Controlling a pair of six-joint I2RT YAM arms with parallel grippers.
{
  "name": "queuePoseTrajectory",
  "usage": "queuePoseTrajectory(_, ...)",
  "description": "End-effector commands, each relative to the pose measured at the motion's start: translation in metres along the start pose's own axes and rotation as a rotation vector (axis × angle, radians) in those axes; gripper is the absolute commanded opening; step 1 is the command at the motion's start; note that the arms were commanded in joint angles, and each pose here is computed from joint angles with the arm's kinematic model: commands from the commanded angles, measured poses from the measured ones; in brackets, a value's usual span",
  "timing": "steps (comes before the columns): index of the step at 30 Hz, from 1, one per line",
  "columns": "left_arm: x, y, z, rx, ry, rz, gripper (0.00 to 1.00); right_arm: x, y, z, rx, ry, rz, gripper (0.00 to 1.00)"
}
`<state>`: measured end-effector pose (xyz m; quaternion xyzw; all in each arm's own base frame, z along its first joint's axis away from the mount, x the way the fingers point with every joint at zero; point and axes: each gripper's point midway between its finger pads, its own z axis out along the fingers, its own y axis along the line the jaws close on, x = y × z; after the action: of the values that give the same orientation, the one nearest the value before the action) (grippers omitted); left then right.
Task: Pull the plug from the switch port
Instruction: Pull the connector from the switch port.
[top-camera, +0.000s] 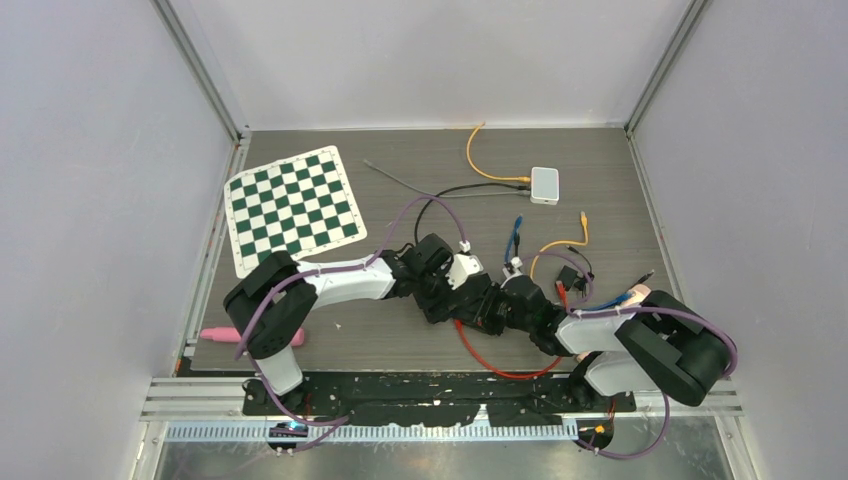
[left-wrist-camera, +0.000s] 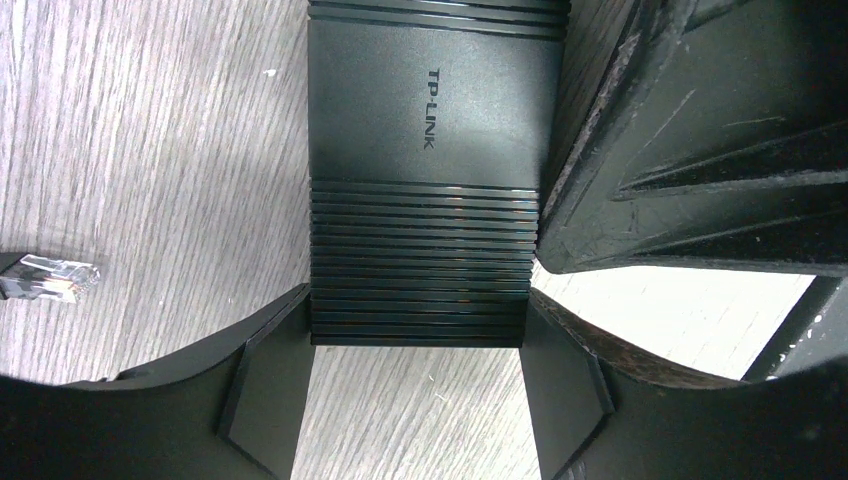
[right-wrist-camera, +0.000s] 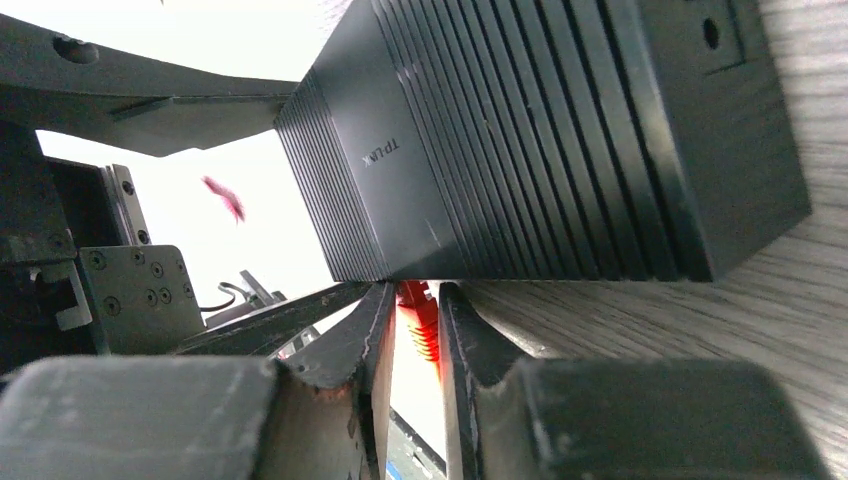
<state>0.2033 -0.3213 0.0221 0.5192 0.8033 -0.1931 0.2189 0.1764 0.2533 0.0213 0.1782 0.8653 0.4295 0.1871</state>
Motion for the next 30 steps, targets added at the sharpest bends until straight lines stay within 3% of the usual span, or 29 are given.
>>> queuePoseTrajectory(1,-0.008,-0.026,-0.006,0.088,-0.035,-0.01,0.61,-0.017,-0.013,0.0,0.085,-0.086,-0.066,0.06)
queuePoseTrajectory(4,-0.01,-0.025,-0.009,0.076,-0.054,-0.01,0.61,-0.026,-0.018,-0.006,0.158,-0.118,-0.144,0.05)
queuePoseTrajectory(9,-0.012,-0.024,-0.007,0.076,-0.056,-0.013,0.61,-0.028,-0.001,-0.012,0.058,-0.147,-0.122,0.05)
queuePoseTrajectory(21,-0.009,-0.024,-0.002,0.073,-0.046,-0.038,0.61,-0.002,0.0,-0.008,0.002,-0.016,-0.106,0.05)
queuePoseTrajectory(22,-0.009,-0.025,-0.001,0.082,-0.046,-0.038,0.61,-0.002,-0.003,-0.009,0.009,-0.018,-0.098,0.08)
queuePoseTrajectory(27,-0.006,-0.033,0.001,0.128,-0.042,-0.04,0.6,-0.005,-0.006,-0.008,0.022,-0.044,-0.073,0.42)
queuePoseTrajectory(30,-0.004,-0.036,0.001,0.141,-0.039,-0.042,0.6,-0.008,-0.005,-0.006,0.028,-0.052,-0.073,0.47)
